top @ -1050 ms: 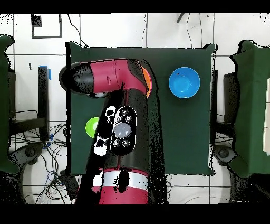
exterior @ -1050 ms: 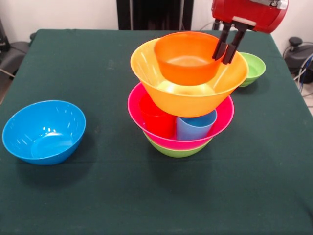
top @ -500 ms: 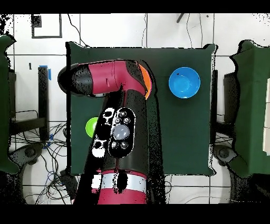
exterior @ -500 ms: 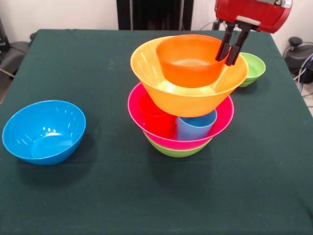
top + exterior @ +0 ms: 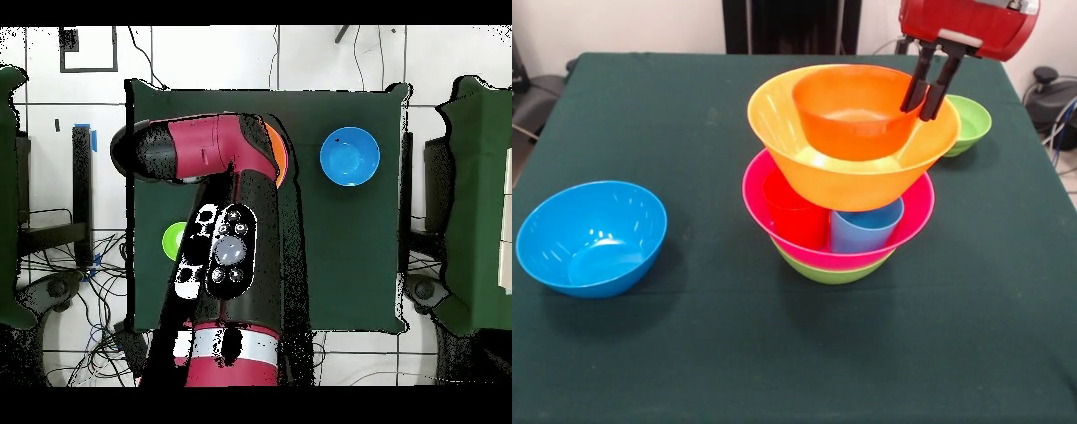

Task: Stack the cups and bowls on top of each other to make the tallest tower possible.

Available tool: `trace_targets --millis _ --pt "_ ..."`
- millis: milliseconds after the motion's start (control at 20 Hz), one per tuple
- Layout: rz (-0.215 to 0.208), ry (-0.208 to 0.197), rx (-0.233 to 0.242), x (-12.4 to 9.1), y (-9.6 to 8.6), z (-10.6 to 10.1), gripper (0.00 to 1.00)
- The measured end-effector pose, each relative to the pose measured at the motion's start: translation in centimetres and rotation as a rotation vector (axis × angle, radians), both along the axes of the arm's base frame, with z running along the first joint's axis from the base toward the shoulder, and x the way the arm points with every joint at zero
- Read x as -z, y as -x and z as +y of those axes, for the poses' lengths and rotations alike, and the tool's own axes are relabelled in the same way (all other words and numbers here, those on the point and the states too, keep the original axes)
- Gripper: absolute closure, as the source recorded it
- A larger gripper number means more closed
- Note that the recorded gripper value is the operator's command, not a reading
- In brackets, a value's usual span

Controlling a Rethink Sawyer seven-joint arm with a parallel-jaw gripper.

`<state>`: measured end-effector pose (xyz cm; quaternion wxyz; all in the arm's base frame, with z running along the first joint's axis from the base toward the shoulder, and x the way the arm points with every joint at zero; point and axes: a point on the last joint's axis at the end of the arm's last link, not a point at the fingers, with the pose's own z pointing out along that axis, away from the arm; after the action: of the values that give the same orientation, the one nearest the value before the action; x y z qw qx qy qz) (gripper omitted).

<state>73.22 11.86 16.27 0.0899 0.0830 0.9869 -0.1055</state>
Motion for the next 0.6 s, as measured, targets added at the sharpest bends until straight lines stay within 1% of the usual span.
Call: trace_targets --millis 450,500,600 --pt "0.000 0.002 0.000 0.09 0.01 -0.07 1.00" --pt "-0.001 0.002 0.000 0.09 0.00 -0.09 0.00" --pt "-0.005 0.003 -0.002 0.09 -0.03 -0.09 0.00"
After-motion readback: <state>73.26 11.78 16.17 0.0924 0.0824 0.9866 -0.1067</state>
